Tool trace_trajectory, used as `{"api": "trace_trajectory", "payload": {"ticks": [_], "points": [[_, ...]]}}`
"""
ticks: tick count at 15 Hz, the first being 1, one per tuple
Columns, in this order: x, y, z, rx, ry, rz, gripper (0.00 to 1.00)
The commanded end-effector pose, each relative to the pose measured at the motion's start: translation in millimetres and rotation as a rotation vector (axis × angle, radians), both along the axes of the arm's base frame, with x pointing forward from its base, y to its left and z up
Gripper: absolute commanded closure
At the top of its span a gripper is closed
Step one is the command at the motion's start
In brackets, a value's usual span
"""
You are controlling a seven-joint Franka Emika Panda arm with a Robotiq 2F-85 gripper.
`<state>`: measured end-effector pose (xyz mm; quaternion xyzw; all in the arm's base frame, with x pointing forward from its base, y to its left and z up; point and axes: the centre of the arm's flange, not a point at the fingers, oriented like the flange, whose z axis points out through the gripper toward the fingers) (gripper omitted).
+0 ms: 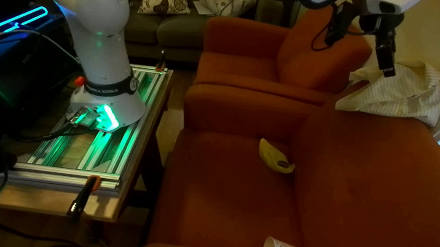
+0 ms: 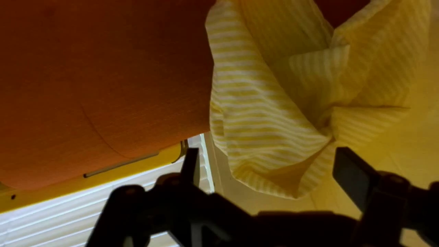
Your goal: Move the yellow case to the seat, then move the towel to the top of the chair
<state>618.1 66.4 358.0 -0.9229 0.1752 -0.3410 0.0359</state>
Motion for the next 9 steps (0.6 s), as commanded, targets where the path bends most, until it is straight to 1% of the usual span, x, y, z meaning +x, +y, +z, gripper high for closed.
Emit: {"api": "trace_trajectory", "payload": {"ticks": [1, 6, 9], "points": [[-23, -17, 14, 0.041, 0.118, 0.002, 0.0], [-28, -22, 5, 0.064, 0.302, 0.07, 0.0], [-30, -17, 0, 0.022, 0.371, 0.119, 0.0]]}}
